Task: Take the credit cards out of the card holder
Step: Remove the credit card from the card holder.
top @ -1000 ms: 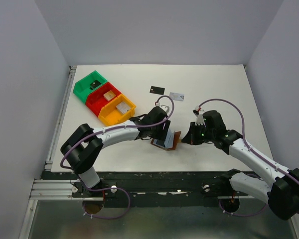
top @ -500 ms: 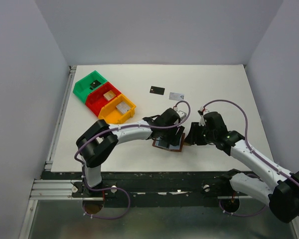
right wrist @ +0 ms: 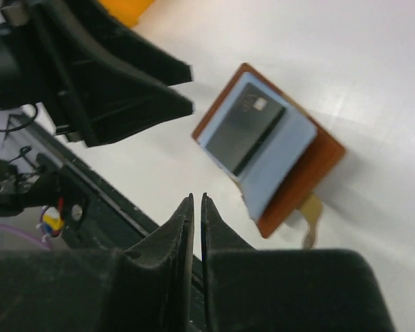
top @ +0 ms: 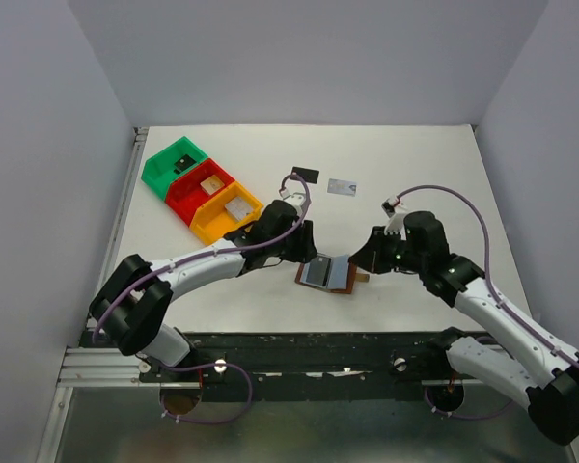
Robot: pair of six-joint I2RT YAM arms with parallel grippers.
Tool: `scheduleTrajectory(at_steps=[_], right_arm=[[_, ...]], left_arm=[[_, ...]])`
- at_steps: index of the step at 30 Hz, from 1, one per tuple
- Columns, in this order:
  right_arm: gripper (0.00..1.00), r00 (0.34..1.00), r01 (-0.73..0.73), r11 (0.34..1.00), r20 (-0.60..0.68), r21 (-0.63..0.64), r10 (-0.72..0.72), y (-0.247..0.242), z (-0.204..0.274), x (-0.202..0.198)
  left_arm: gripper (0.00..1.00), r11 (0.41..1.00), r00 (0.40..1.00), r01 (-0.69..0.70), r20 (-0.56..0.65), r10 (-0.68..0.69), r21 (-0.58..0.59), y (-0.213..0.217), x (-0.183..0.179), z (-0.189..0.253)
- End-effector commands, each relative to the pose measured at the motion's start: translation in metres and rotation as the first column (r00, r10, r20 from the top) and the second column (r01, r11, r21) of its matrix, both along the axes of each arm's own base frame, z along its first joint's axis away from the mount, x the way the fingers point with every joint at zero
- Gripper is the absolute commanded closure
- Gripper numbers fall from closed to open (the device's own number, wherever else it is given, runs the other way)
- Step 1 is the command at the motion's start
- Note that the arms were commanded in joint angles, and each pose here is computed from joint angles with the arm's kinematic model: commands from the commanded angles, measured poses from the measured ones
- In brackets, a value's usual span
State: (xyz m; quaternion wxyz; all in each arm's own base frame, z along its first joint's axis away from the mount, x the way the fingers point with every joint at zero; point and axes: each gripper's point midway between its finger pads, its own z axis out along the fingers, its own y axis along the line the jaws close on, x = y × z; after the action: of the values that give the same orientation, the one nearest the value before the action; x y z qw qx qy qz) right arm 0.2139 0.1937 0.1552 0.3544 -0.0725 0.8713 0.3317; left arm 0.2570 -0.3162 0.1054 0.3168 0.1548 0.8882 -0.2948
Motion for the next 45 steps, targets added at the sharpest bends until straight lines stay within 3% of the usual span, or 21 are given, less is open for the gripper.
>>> scheduleTrajectory(at_steps=[1,8,17,26,38,45], right_arm=[[0.86,0.983,-0.184,0.968,0.008,0.169,0.185,0.051,0.026,-0.006],[0.82,0.979,-0.117,0.97,-0.14,0.211,0.149,0.073,-0.019,0.014],[0.73,0.952,-0.028,0.987,-0.298,0.157,0.074,0.061,-0.094,0.016],[0.61,0.923,0.025,0.991,-0.384,0.132,0.028,0.045,-0.128,0.015],[0.6,0.926,0.035,0.988,-0.378,0.151,0.025,0.042,-0.127,0.02],[0.6,0.963,0.007,0.995,-0.269,0.097,0.019,0.033,-0.096,0.027]], left_arm=[[0.51,0.994,0.993,-0.105,-0.062,0.103,-0.041,0.011,0.01,-0.017],[0.69,0.981,0.985,-0.16,-0.079,0.152,-0.108,0.004,0.03,-0.016],[0.73,0.985,0.987,-0.126,-0.11,0.113,-0.122,-0.008,0.033,-0.028],[0.73,0.989,0.985,-0.108,-0.145,0.093,-0.101,-0.006,0.025,-0.046],[0.75,0.994,0.98,-0.091,-0.181,0.078,-0.064,-0.003,0.017,-0.063],[0.76,0.994,0.989,-0.088,-0.12,0.08,-0.063,-0.002,0.018,-0.055]])
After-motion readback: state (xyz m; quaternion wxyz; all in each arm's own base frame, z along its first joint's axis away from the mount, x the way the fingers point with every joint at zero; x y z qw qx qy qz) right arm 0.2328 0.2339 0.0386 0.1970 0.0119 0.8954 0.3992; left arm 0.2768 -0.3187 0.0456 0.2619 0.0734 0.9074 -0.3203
